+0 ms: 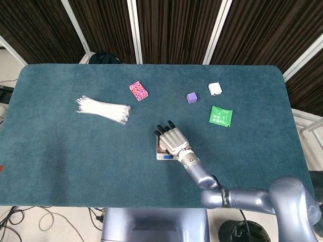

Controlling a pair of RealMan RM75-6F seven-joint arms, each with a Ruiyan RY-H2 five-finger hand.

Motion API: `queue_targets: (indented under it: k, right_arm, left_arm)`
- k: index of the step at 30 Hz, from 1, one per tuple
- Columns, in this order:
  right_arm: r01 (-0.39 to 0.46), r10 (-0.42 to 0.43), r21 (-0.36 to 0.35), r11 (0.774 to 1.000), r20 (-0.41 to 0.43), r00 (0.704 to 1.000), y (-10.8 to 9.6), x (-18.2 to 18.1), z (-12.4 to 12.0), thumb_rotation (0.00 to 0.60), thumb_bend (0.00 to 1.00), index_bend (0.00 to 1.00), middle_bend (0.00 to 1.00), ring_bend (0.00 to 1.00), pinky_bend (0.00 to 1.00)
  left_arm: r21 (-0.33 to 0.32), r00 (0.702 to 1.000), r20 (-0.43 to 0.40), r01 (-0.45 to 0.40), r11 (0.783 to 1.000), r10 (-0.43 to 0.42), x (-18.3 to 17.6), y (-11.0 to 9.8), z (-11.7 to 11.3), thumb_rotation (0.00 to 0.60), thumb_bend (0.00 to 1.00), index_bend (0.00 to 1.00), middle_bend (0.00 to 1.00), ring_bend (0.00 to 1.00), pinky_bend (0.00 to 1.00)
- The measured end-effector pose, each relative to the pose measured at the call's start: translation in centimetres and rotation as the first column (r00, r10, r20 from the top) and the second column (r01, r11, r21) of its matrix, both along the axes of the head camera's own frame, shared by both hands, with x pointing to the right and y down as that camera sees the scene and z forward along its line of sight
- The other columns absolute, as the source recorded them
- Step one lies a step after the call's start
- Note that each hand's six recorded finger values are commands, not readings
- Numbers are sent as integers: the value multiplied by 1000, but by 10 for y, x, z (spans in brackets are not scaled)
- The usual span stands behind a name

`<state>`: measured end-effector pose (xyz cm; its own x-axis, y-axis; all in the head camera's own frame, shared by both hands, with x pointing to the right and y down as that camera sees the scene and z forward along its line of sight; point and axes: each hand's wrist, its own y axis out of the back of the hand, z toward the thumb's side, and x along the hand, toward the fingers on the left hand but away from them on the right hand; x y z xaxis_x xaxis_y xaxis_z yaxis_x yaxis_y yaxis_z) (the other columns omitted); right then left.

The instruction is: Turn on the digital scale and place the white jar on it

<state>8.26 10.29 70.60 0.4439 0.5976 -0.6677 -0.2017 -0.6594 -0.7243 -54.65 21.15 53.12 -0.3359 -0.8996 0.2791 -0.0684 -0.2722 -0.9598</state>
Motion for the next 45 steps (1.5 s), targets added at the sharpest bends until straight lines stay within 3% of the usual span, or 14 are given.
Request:
queue_targets:
  k: [10, 15, 21, 25, 28, 32, 35, 38, 41, 45]
  right_arm:
    - [-7, 7, 10, 1000, 0, 1000, -3, 19, -21, 600, 421, 95, 49, 126, 0]
    - [-35, 36, 41, 999, -14, 999, -3, 54, -47, 600, 421, 85, 46, 121, 0]
    - [-125, 128, 145, 981, -10, 992, 1, 114, -83, 600, 421, 79, 46, 119, 0]
    - [-212, 213, 225, 951, 20, 977, 14, 158, -106, 600, 421, 78, 46, 119, 0]
    - [-274, 271, 302, 913, 53, 961, 30, 192, -124, 600, 421, 78, 46, 119, 0]
    - [-375, 372, 398, 837, 89, 924, 64, 247, -148, 600, 421, 77, 46, 119, 0]
    - [-411, 418, 445, 796, 87, 904, 95, 282, -160, 600, 421, 78, 46, 119, 0]
    - [-419, 441, 453, 787, 63, 896, 125, 305, -165, 600, 421, 77, 46, 119, 0]
    - [-428, 456, 453, 782, 53, 888, 136, 314, -166, 600, 422, 78, 46, 119, 0]
    - [-414, 448, 460, 786, 39, 893, 138, 317, -164, 600, 421, 78, 46, 119, 0]
  left_arm:
    - [-1, 1000, 5, 1, 1000, -1, 0, 0, 0, 600, 118, 0, 0, 0, 0]
    - [-3, 1000, 6, 0, 1000, 0, 1, 1, 0, 600, 117, 0, 0, 0, 0]
    - [-4, 1000, 7, -7, 1000, 7, 4, 1, 1, 600, 117, 0, 0, 0, 0]
    - [-6, 1000, 8, -9, 1000, 9, 6, 2, 2, 600, 118, 0, 0, 0, 0]
    - [-9, 1000, 5, -10, 1000, 10, 7, 2, 3, 600, 117, 0, 0, 0, 0]
    - [-17, 1000, -4, -19, 1000, 19, 10, 3, 5, 600, 118, 0, 0, 0, 0]
    - [-21, 1000, -10, -24, 999, 24, 11, 3, 5, 600, 118, 0, 0, 0, 0]
    - [-24, 1000, -10, -21, 999, 21, 10, 3, 6, 600, 117, 0, 0, 0, 0]
    - [-23, 1000, -7, -26, 999, 26, 10, 3, 6, 600, 118, 0, 0, 0, 0]
    - [-19, 999, -10, -33, 999, 33, 12, 3, 5, 600, 118, 0, 0, 0, 0]
